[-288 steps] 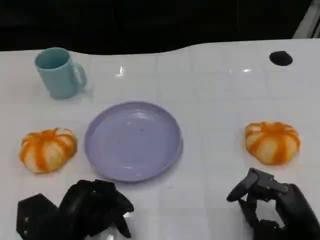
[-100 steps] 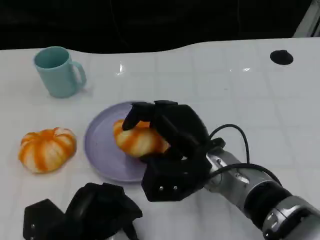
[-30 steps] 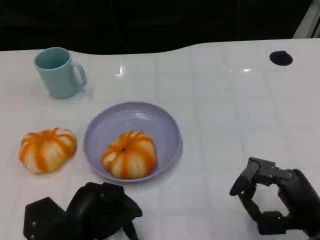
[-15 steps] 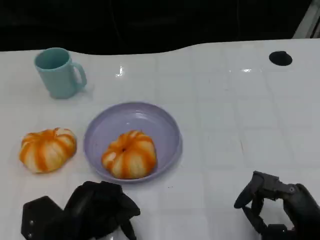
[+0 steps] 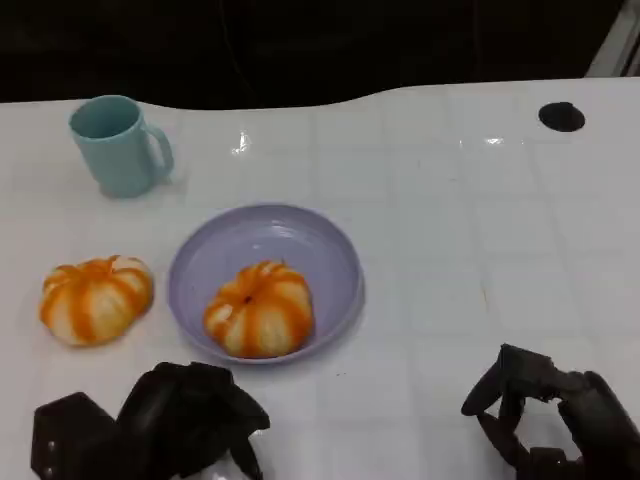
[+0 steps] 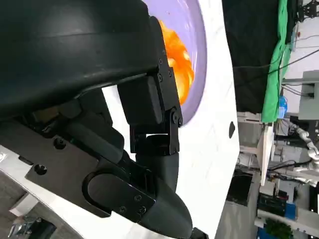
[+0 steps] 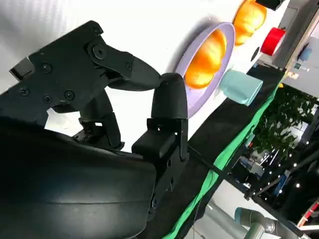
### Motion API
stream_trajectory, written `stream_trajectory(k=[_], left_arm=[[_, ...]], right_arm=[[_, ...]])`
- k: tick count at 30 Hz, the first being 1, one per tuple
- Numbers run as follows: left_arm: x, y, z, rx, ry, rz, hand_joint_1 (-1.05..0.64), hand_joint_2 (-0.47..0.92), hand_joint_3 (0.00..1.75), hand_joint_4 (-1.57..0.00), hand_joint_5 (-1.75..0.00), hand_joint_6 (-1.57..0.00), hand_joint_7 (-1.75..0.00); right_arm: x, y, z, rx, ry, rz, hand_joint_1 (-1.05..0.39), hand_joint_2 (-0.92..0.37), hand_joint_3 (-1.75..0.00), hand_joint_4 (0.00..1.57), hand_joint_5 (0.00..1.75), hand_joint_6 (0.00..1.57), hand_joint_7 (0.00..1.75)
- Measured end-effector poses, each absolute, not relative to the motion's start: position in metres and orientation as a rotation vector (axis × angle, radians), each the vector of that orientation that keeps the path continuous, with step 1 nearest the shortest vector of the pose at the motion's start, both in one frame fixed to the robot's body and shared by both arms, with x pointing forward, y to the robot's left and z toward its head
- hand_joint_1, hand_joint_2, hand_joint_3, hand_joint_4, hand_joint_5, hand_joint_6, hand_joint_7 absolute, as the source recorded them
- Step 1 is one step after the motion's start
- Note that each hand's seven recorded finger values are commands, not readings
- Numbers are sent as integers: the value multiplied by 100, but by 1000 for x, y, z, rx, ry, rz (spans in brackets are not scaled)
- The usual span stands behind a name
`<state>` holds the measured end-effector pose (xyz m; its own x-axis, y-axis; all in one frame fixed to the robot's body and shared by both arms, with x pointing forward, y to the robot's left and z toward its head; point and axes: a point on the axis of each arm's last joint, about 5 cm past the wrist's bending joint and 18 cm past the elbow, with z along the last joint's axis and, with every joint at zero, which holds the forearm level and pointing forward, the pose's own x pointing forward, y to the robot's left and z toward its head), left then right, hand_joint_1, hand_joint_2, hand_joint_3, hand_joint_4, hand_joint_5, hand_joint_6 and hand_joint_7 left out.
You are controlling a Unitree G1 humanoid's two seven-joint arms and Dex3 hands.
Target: Grasp the bread from the table and place it into the plate.
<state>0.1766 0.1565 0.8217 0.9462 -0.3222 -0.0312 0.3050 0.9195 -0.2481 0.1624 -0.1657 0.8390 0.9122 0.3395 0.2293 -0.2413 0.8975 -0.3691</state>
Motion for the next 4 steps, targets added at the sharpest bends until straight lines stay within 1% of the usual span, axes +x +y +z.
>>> stream_trajectory(k=[4], left_arm=[[176,157,821,-246,77,-324,-105,78,1,-151,-91,-157,-49]], right_arm=[[162,-165,839,-350,-296,313,-34,-54,-97,70,175,66,140]])
